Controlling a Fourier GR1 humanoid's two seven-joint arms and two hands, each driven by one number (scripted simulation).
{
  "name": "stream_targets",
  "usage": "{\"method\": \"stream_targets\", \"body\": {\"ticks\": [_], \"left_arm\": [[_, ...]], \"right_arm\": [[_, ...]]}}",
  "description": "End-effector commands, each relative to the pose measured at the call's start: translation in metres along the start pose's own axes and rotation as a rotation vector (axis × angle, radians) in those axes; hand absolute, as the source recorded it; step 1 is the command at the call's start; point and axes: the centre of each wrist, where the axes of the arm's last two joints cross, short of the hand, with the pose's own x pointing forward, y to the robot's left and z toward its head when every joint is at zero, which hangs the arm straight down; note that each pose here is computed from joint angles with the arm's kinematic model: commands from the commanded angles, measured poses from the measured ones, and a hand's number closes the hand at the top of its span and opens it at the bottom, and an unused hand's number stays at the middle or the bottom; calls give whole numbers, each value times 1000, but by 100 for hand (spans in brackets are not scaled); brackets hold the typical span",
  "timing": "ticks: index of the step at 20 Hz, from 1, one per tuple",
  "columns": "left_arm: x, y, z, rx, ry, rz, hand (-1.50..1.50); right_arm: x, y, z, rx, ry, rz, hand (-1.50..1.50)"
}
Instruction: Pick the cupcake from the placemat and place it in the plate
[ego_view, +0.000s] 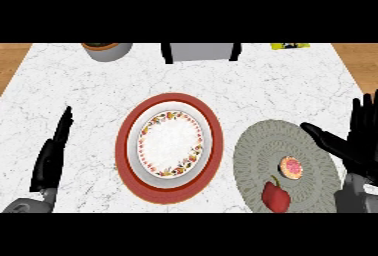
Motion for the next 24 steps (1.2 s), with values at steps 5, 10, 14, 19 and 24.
{"method": "stream_targets", "body": {"ticks": [5, 10, 14, 19, 24], "left_arm": [[-11, 30, 15, -30, 37, -35, 0], [-1, 37, 30, -55, 17, -20, 0], [0, 50, 18, -53, 6, -32, 0], [1, 46, 24, -71, -3, -30, 0], [-5, 47, 34, -101, -6, -22, 0]], "right_arm": [[28, -9, 54, -563, -272, 15, -150], [45, 7, 130, -457, -214, 64, -150], [28, -26, 164, -306, -7, 287, -150], [53, -54, 177, -219, 159, 482, -150], [76, -62, 159, -189, 300, 561, -150]]}}
